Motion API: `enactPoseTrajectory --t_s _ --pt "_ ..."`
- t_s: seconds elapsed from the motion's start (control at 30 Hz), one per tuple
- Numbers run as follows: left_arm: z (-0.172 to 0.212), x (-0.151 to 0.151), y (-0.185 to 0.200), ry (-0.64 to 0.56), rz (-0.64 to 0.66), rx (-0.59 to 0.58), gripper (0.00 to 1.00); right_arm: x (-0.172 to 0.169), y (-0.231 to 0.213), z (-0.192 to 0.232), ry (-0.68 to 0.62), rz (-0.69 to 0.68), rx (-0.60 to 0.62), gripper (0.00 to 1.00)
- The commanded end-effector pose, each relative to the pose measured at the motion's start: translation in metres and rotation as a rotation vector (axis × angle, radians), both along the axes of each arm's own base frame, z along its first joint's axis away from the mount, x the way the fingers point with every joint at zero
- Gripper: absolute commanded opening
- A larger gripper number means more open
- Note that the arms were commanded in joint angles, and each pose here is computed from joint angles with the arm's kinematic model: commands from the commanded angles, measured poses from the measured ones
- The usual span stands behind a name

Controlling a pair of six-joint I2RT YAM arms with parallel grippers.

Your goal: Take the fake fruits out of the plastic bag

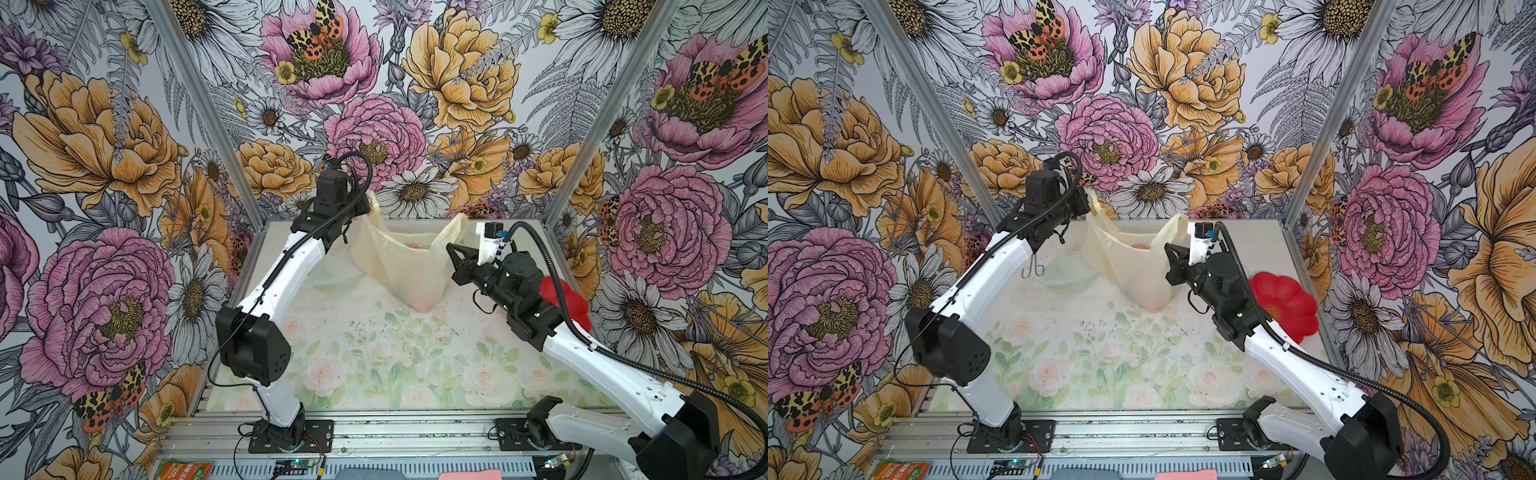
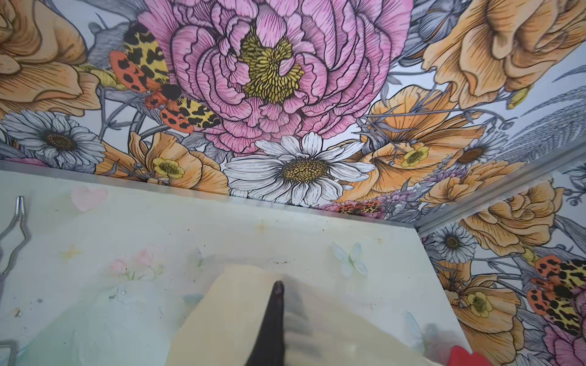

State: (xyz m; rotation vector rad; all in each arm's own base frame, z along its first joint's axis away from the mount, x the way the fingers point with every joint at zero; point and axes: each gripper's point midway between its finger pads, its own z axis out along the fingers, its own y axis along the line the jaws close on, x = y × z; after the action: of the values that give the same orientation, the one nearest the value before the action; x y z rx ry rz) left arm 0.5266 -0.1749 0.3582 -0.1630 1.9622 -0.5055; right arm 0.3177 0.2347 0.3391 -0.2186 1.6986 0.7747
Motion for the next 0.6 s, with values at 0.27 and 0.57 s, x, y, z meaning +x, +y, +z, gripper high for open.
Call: enactPoseTrajectory --t_s 0.27,0.57 --pt "0.041 0.039 -0.124 -0.118 -0.328 -0.029 0.00 -0.051 0.097 0.040 -0.155 0.012 -0.208 0.00" --pt "0.024 0.011 -0.103 -0.033 -0.298 0.143 0.73 -0.030 0.120 0.037 -0.152 -0.016 -0.266 0.00"
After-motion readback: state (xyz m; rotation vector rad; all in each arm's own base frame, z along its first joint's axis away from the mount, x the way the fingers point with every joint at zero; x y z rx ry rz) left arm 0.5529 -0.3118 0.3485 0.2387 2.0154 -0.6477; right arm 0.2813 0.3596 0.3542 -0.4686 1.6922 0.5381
